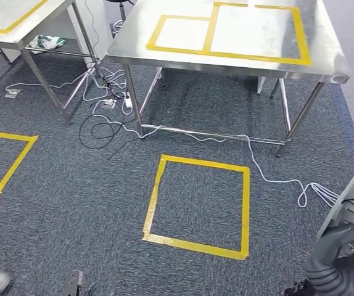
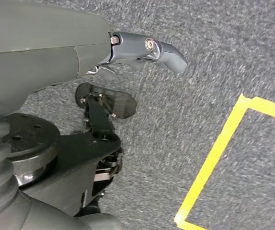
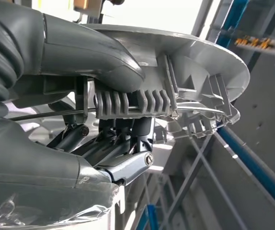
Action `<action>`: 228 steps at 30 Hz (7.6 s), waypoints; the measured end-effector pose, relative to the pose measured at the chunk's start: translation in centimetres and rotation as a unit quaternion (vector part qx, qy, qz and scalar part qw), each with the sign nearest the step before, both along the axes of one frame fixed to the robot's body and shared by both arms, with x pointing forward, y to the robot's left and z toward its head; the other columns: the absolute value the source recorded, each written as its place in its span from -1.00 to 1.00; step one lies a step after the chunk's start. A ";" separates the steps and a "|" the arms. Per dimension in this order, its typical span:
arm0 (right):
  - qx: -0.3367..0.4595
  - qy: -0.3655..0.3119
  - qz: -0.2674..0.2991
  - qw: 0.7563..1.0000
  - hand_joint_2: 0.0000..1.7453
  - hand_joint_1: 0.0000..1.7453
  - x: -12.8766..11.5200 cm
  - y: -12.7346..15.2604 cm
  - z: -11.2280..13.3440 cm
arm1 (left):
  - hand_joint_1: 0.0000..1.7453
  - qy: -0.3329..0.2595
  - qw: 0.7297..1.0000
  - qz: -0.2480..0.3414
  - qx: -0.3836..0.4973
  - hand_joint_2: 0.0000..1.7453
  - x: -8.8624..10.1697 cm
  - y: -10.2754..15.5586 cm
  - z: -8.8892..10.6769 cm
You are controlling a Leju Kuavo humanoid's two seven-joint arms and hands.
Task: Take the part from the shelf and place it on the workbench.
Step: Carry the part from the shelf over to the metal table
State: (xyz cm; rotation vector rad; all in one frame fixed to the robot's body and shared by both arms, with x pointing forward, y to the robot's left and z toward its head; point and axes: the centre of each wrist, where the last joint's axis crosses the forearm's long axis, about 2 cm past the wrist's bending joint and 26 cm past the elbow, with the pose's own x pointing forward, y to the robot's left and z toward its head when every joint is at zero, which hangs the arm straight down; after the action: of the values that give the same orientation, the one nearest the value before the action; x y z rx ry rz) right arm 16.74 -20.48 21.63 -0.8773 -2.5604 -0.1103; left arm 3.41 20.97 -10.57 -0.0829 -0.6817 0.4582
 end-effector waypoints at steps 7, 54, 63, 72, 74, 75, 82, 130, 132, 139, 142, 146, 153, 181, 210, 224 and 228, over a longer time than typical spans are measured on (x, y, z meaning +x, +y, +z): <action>0.001 0.002 -0.006 1.000 1.00 1.00 0.0 -0.2 -0.1 | -1.00 -0.001 1.000 -0.003 0.000 1.00 0.0 0.0 0.0; 0.008 0.033 0.023 0.999 1.00 1.00 0.1 0.7 -1.6 | -1.00 -0.058 0.992 -0.061 -0.093 1.00 -1.1 0.5 -0.1; -0.017 0.023 0.007 1.000 1.00 1.00 0.1 0.5 -1.2 | -1.00 -0.042 0.993 -0.067 -0.091 1.00 -1.5 1.1 -0.2; -0.015 0.019 0.005 1.000 1.00 1.00 0.1 0.4 -1.0 | -1.00 -0.034 0.994 -0.064 -0.086 1.00 -1.5 0.9 -0.2; -0.015 0.019 0.005 1.000 1.00 1.00 0.1 0.4 -1.0 | -1.00 -0.032 0.994 -0.063 -0.083 1.00 -1.7 1.1 -0.2; -0.015 0.019 0.005 1.000 1.00 1.00 0.1 0.4 -1.0 | -1.00 -0.030 0.994 -0.063 -0.082 1.00 -1.8 1.1 -0.3; -0.016 0.017 0.004 1.000 1.00 1.00 0.1 0.4 -0.9 | -1.00 -0.015 0.997 -0.053 -0.054 1.00 -0.9 0.7 -0.2; -0.020 0.016 0.005 1.000 1.00 1.00 0.1 0.4 -0.9 | -1.00 -0.012 0.997 -0.047 -0.053 1.00 -1.0 0.6 -0.2; -0.022 0.016 0.005 1.000 1.00 1.00 0.1 0.4 -0.9 | -1.00 -0.009 0.998 -0.047 -0.048 1.00 -0.9 0.6 -0.2; -0.023 0.016 0.004 1.000 1.00 1.00 0.1 0.4 -0.9 | -1.00 -0.004 0.998 -0.047 -0.046 1.00 -0.9 0.4 -0.1; -0.023 0.016 0.004 1.000 1.00 1.00 0.1 0.4 -0.9 | -1.00 -0.004 0.998 -0.047 -0.047 1.00 -0.8 0.3 -0.1; -0.024 0.016 0.004 1.000 1.00 1.00 0.1 0.4 -0.9 | -1.00 -0.006 0.998 -0.047 -0.052 1.00 -0.8 0.3 -0.1; -0.026 0.015 0.004 1.000 1.00 1.00 0.1 0.5 -0.8 | -1.00 -0.011 0.996 -0.050 -0.067 1.00 -0.8 0.4 -0.1; -0.029 0.010 0.003 1.000 1.00 1.00 0.1 0.5 -0.6 | -1.00 -0.002 0.997 -0.051 -0.055 1.00 -0.6 0.5 -0.1; -0.034 0.007 0.002 0.999 1.00 1.00 0.2 0.5 -0.5 | -1.00 -0.010 0.997 -0.042 -0.059 1.00 -0.4 0.1 -0.1; -0.035 0.004 0.001 0.999 1.00 1.00 0.1 0.5 -0.4 | -1.00 -0.008 0.997 -0.047 -0.053 1.00 -0.5 0.2 -0.1; -0.036 0.004 0.001 0.999 1.00 1.00 0.1 0.5 -0.3 | -1.00 -0.001 0.998 -0.046 -0.035 1.00 -0.5 0.3 -0.1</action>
State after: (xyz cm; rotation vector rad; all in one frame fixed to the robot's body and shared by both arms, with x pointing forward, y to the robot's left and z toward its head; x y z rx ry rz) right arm 16.87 -20.01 21.28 -0.9000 -2.5718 -0.0143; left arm 2.96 21.24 -10.67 -0.1804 -0.6606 0.3935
